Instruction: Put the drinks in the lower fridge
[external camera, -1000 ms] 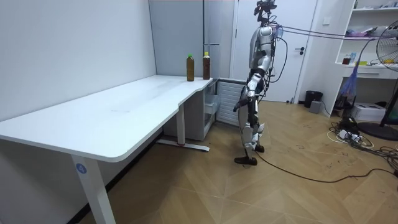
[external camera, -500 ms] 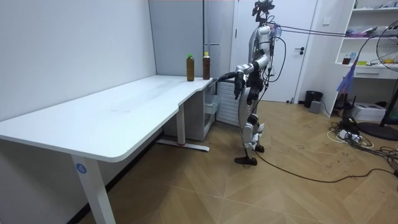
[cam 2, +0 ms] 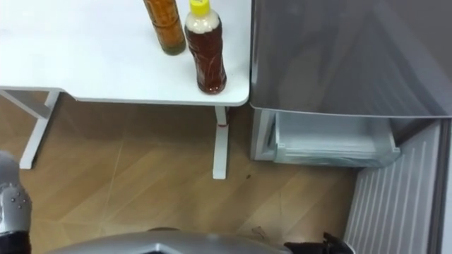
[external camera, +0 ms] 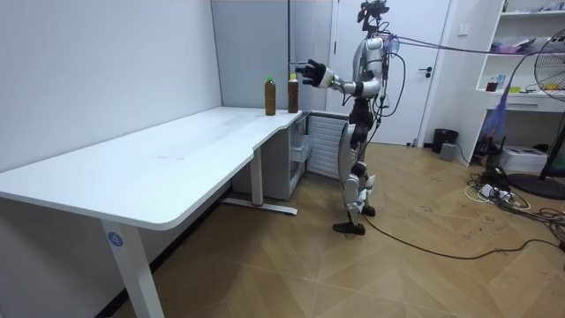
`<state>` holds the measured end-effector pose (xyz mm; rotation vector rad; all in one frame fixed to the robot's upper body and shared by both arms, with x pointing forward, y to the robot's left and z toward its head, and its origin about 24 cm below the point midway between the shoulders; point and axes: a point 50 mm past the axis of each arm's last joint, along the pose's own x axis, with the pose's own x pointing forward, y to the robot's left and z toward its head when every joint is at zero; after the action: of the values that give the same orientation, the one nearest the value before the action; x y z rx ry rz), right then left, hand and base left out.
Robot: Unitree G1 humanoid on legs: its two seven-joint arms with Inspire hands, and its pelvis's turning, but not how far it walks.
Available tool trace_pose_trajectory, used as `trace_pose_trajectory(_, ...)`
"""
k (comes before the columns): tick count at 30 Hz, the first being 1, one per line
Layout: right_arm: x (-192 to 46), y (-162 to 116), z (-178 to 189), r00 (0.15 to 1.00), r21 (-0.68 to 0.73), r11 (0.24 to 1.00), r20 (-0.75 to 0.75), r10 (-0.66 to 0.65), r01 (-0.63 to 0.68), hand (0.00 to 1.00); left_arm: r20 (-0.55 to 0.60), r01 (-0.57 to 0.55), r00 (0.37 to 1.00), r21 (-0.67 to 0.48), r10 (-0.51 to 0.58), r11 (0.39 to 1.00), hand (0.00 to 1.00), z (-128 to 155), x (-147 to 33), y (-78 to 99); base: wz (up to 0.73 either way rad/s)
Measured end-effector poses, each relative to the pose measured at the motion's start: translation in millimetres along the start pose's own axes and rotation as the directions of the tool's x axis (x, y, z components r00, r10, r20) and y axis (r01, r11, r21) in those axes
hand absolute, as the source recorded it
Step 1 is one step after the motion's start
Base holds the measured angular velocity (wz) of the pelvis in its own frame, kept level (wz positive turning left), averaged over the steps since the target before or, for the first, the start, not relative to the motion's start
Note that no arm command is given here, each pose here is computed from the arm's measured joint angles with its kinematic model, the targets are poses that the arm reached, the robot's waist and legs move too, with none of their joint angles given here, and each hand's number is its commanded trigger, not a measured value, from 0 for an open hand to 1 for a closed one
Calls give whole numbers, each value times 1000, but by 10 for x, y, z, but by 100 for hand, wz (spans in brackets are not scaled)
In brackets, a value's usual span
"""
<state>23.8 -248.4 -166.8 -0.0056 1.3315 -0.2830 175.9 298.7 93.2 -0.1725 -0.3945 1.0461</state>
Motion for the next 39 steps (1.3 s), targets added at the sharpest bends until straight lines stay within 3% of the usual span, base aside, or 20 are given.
trace_pose_trajectory(4, 8, 5, 40, 1000, -1, 1000, 7, 20, -20, 0, 31, 152, 988, -41, -150, 988, 0, 113, -41, -159, 0)
trace_pose_trajectory(9, 13, 4, 80, 999, -6, 999, 13, 43, -43, 0, 57, 403, 915, -91, -399, 911, 0, 250, -176, -431, 1)
trace_pose_trajectory(12, 15, -30, 123, 998, -20, 998, 18, 56, -55, 0, 101, 579, 815, -120, -570, 806, 0, 358, -268, -668, -5)
trace_pose_trajectory(16, 16, -41, 140, 998, -25, 998, 23, 55, -55, 0, 113, 708, 706, -137, -700, 692, 0, 370, -372, -872, -4)
trace_pose_trajectory(18, 16, -37, 132, 998, -23, 998, 20, 55, -54, 0, 92, 783, 620, -136, -779, 607, 0, 340, -450, -947, -6)
trace_pose_trajectory(24, 19, -13, 141, 999, -23, 999, 24, 49, -48, 0, 54, 884, 458, -131, -887, 448, 0, 288, -570, -1033, -9)
trace_pose_trajectory(39, 21, -37, 168, 998, -24, 998, 17, 57, -56, 0, 24, 956, 266, -132, -964, 261, 0, 248, -667, -1072, 0)
